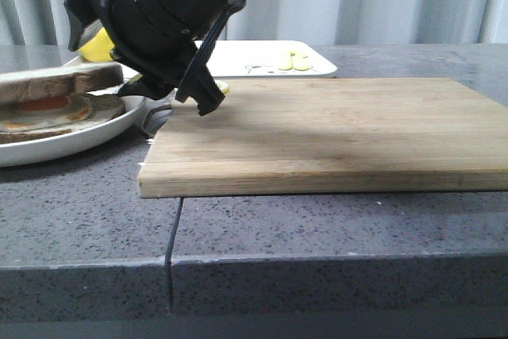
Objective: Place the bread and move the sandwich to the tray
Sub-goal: 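Lay the bread slice on the egg toast and open the right gripper, then withdraw the right gripper back over the cutting board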
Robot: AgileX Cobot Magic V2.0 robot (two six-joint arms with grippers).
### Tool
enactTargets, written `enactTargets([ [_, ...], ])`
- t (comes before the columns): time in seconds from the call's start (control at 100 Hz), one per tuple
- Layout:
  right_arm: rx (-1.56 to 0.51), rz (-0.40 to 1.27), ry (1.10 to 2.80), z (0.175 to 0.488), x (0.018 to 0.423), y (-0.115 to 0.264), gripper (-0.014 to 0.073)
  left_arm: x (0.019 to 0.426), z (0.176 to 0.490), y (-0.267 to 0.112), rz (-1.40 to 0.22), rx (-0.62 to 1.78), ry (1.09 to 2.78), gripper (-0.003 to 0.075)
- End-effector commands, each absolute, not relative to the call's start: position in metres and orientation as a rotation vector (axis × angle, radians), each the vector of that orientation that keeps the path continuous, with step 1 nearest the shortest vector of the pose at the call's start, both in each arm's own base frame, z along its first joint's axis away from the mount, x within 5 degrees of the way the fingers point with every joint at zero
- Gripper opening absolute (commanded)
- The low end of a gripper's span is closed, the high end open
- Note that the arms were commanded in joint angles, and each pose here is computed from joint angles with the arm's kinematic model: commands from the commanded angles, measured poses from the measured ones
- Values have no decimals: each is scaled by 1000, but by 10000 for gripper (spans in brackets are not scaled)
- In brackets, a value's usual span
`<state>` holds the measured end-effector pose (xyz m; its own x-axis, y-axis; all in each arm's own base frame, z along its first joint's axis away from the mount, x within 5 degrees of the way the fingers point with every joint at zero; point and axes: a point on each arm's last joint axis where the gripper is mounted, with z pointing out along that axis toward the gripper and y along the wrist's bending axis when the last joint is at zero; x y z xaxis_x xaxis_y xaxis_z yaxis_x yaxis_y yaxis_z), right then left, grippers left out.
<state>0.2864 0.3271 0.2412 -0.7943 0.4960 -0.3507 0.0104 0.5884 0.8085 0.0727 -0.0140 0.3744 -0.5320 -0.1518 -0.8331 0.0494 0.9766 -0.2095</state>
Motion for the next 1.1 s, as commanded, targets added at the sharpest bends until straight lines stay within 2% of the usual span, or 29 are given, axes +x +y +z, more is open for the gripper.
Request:
enactTargets([
  [0.0,422,1223,2189,272,284,324,474,77,388,-15,-274,-79,2032,536],
  [0.22,418,1214,2137,289,285,314,472,77,388,-15,-274,-79,2032,536],
  [0.47,233,1210,1966,348,279,283,471,77,388,-15,-274,-79,2032,536],
  [0.6,-28,1038,1813,384,274,253,471,77,388,-15,-274,-79,2032,536],
  [0.79,-168,833,1658,419,257,190,471,77,388,-15,-274,-79,2032,536],
  [0.93,-164,644,1598,424,242,136,471,77,388,-15,-274,-79,2032,536],
  [1.09,-129,406,1561,416,220,77,471,77,388,-15,-274,-79,2032,536],
])
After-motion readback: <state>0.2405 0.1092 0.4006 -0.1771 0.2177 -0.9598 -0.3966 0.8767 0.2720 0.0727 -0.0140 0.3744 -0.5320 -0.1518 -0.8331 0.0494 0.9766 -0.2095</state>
